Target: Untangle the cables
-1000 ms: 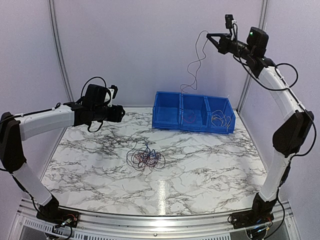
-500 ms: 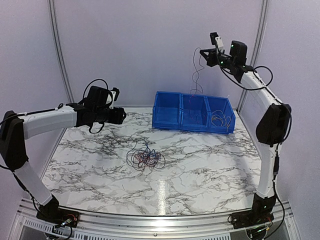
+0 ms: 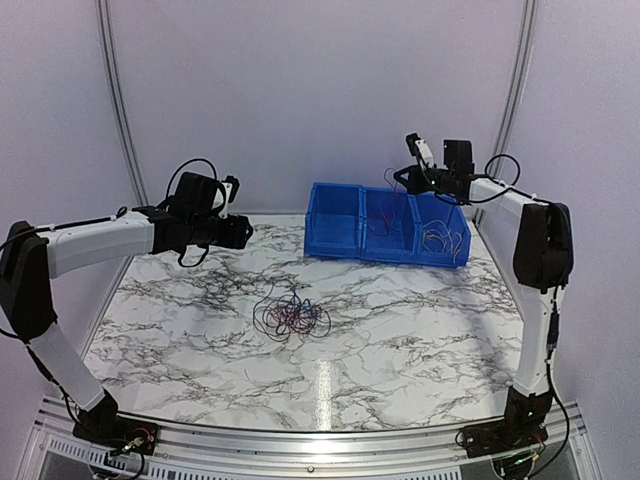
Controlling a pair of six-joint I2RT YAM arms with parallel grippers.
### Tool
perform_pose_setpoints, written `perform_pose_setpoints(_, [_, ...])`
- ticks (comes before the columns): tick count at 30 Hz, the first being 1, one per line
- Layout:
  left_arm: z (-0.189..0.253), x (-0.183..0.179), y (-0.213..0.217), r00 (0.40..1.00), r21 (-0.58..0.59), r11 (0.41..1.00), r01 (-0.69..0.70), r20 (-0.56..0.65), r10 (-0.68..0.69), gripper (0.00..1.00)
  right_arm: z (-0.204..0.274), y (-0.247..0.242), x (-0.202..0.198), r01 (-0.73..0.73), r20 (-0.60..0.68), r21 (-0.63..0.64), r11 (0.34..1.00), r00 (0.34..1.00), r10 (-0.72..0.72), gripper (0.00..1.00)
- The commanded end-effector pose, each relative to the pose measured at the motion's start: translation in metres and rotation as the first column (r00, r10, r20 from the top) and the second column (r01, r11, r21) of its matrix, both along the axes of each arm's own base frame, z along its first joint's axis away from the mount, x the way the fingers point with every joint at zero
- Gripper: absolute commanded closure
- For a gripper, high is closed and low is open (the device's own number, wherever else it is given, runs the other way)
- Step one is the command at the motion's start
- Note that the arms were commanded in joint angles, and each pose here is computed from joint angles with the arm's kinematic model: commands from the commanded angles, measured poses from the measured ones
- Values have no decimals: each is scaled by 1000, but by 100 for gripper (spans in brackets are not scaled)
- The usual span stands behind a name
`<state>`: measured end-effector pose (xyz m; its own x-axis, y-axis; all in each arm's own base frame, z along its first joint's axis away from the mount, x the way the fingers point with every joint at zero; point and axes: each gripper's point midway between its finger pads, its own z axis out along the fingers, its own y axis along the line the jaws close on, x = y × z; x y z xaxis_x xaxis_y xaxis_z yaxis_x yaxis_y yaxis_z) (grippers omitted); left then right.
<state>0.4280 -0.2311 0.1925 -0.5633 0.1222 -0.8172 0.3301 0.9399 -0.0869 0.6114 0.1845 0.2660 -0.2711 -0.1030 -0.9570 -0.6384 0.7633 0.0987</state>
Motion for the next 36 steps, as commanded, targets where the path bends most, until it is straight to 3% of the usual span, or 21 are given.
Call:
perform_pose_setpoints(1, [-1, 1, -1, 1000, -13, 1000, 11, -6, -11, 35, 14, -2, -20, -12, 36, 22, 1000, 999, 12, 100])
perform_pose_setpoints(10, [-1, 0, -3, 1000, -22, 1000, 13, -11, -14, 35, -62, -4, -22, -2, -170, -29, 1000, 985, -3, 100])
perform_pose_setpoints(20, [0, -2, -6, 1000, -43, 999, 21, -18, -22, 35, -108, -4, -27, 24, -255, -174, 984, 964, -68, 100])
perform_pose_setpoints(27, [-1, -2, -6, 999, -46, 999, 22, -22, -23, 35, -120, -5, -29, 25, -272, -279, 960, 957, -104, 92])
perform_pose_setpoints(29, [-1, -2, -7, 999, -49, 999, 24, -23, -25, 35, -107, -9, -32, 47, -252, -303, 952, 959, -128, 86])
perform_pose_setpoints(33, [-2, -2, -8, 999, -54, 998, 24, -29, -26, 35, -68, -18, -45, 84, -174, -325, 942, 974, -147, 51])
perform_pose_setpoints(36, [-5, -2, -9, 999, -60, 998, 28, -39, -30, 35, -42, -17, -60, 65, -157, -315, 947, 980, -120, 43])
